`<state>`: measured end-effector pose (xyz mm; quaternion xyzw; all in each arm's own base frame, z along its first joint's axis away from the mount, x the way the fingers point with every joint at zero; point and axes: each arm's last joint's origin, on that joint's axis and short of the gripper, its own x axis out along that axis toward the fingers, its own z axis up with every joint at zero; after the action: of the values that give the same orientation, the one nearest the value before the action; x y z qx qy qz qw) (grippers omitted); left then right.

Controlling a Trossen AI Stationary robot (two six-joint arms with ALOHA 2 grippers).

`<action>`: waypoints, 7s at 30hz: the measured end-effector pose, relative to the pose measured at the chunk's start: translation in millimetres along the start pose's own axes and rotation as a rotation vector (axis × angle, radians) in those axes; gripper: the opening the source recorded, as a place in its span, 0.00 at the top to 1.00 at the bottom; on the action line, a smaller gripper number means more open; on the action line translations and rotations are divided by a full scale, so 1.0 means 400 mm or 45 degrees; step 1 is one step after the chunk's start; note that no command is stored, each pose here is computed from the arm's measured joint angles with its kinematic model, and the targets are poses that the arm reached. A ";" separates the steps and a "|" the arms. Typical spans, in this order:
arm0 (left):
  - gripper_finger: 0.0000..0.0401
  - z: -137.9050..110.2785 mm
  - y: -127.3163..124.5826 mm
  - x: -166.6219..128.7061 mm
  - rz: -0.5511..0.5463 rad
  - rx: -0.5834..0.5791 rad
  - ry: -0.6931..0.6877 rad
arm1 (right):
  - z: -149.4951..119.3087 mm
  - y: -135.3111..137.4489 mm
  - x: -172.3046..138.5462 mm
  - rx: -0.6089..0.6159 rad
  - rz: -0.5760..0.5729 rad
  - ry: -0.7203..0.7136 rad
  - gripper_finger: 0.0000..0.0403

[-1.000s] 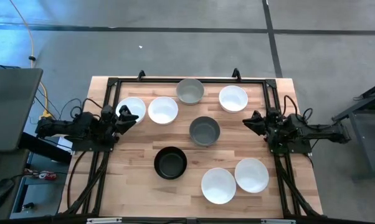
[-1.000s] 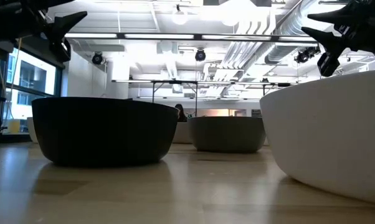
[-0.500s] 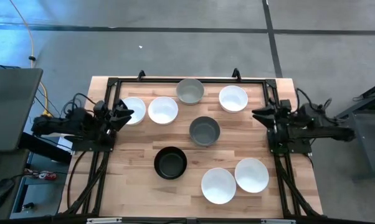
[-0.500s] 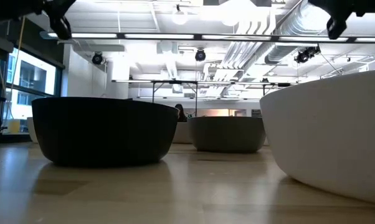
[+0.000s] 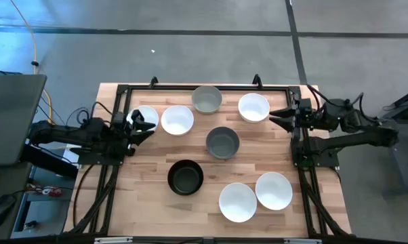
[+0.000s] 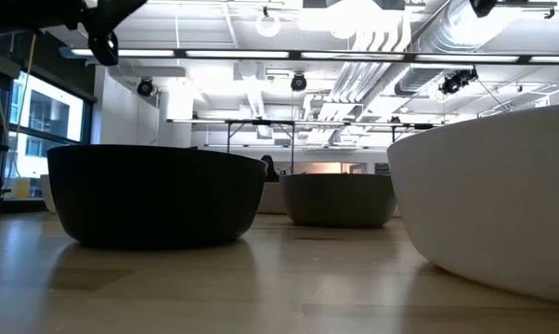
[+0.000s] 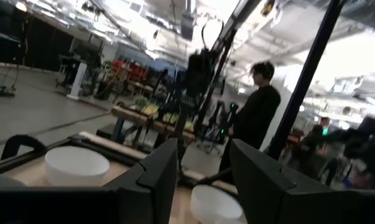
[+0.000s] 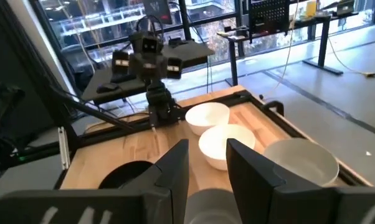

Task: Nest bowls inside each other
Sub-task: Stack the white bowl on top of the dark gray bowl

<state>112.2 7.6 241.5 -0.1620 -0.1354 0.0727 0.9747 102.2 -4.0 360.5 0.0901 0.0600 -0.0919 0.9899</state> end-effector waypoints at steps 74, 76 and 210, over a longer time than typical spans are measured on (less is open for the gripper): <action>0.66 -0.036 0.009 0.025 0.072 0.028 0.137 | -0.222 -0.490 0.255 1.137 -1.347 1.189 0.76; 0.66 -0.037 0.009 0.026 0.073 0.028 0.138 | -0.237 -0.504 0.263 1.138 -1.348 1.220 0.76; 0.66 -0.047 0.015 0.024 0.131 -0.001 0.181 | -0.227 -0.494 0.357 1.229 -0.812 1.262 0.99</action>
<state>126.0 9.4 224.6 -0.1741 -0.0574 0.1110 0.9768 194.2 -202.3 219.3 0.5220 0.4738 -0.3382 0.6234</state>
